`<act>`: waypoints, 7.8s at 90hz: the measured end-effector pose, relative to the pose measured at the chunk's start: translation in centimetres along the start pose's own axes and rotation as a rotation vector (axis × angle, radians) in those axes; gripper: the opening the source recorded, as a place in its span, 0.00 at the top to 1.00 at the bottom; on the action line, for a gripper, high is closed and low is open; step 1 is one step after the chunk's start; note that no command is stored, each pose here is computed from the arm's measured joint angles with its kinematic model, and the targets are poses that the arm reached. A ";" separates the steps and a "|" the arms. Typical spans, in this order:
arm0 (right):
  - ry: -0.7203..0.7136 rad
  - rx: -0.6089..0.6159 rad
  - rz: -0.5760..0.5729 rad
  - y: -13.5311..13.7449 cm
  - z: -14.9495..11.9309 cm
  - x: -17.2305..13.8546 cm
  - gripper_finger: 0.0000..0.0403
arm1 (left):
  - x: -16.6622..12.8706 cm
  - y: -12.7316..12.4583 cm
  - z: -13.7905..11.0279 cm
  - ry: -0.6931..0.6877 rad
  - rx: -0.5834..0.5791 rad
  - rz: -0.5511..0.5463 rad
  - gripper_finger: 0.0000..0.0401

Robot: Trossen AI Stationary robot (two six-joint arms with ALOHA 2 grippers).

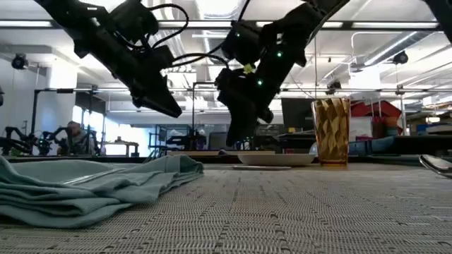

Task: Set table place
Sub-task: Put the silver knife on the gray placemat, to the left of the silver spoon

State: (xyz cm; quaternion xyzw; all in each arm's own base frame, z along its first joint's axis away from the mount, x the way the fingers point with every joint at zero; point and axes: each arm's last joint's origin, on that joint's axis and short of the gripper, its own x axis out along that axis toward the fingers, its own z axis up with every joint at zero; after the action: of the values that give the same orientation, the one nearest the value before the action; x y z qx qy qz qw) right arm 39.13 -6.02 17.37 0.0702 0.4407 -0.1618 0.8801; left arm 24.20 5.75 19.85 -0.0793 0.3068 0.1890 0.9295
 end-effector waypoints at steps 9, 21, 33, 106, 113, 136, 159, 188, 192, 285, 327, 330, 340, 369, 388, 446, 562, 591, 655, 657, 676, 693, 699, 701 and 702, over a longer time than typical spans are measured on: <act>0.011 0.035 0.000 0.0 -0.6 0.2 1.00 | 1.3 -0.2 -0.3 0.012 0.024 -0.021 0.72; 0.060 0.089 0.032 -0.1 -1.8 0.6 1.00 | 3.4 -0.1 -0.7 0.056 0.053 -0.009 0.72; 0.096 0.108 0.062 0.5 -3.0 0.7 1.00 | 5.8 0.0 0.5 0.100 0.110 0.007 0.72; 0.120 0.032 0.011 1.2 -5.1 1.0 1.00 | 10.7 0.7 -0.1 0.431 0.102 -0.052 0.72; 0.097 0.037 -0.012 0.9 -4.9 1.1 1.00 | 10.5 0.5 -0.1 0.440 0.074 -0.072 0.72; 0.007 0.039 -0.070 0.3 -4.1 1.4 1.00 | 9.3 0.2 0.4 0.437 0.064 -0.102 0.72; 0.009 0.067 -0.043 0.2 -4.0 1.2 1.00 | 8.4 0.4 0.9 0.436 0.078 -0.065 0.72; 0.109 0.216 -0.027 -0.2 -5.2 1.1 1.00 | 9.1 0.9 -0.2 0.429 0.103 -0.043 0.72; 0.103 0.222 -0.035 -0.4 -5.3 1.3 1.00 | 9.3 0.9 -0.4 0.434 0.103 -0.042 0.72; -0.228 0.276 -0.120 -3.4 -2.5 4.9 1.00 | 9.4 0.3 -0.9 0.437 -0.005 -0.130 0.72; -0.204 0.257 -0.033 -3.0 -1.3 2.1 1.00 | 7.8 -0.2 1.1 0.309 0.046 -0.230 0.72; -0.195 0.261 -0.034 -3.1 -1.4 2.2 1.00 | 8.0 -0.2 1.1 0.304 0.053 -0.232 0.72; -0.166 0.282 -0.039 -3.0 -2.1 2.8 1.00 | 8.8 0.0 0.1 0.321 0.062 -0.212 0.72; -0.149 0.306 -0.038 -2.6 -3.1 5.3 1.00 | 9.4 0.1 -1.6 0.324 0.016 -0.195 0.72; -0.178 0.270 -0.041 -2.7 -1.5 6.0 1.00 | 9.4 0.1 -1.7 0.317 0.008 -0.195 0.72; -0.115 0.182 -0.021 -2.8 1.7 5.3 1.00 | 8.1 0.3 0.0 0.223 0.043 -0.159 0.72; -0.192 0.344 0.208 -0.3 -5.2 2.0 1.00 | 9.3 -0.8 -2.9 0.100 0.173 -0.190 0.79; -0.197 0.380 0.216 -0.3 -5.1 2.0 1.00 | 9.1 -0.8 -2.6 0.089 0.166 -0.189 0.81; -0.111 0.262 0.183 1.1 -2.2 5.6 1.00 | 10.8 2.7 -1.3 0.083 0.220 0.056 0.81; -0.105 0.250 0.181 1.1 -2.3 5.6 1.00 | 10.7 2.7 -1.3 0.084 0.220 0.056 0.81; -0.053 0.181 0.160 0.9 -2.5 5.1 1.00 | 10.6 2.8 -2.0 0.178 0.213 0.050 0.81; -0.050 0.135 0.156 0.7 -2.3 4.9 1.00 | 9.9 2.6 -2.4 0.253 0.160 0.045 0.81; -0.052 0.127 0.156 0.7 -2.3 4.8 1.00 | 9.3 2.6 -2.1 0.235 0.153 0.036 0.81; -0.052 0.127 0.156 0.7 -2.2 4.8 1.00 | 9.1 2.5 -1.9 0.224 0.153 0.033 0.81; -0.052 0.127 0.156 0.7 -2.2 4.8 1.00 | 9.1 2.5 -1.7 0.214 0.152 0.030 0.81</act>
State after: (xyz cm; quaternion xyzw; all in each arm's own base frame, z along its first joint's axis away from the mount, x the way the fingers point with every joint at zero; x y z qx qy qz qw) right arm 40.39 -5.86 12.17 0.1558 0.3997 -0.1221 0.8950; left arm 28.97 10.34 12.96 -0.0236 0.4186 0.1695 0.8919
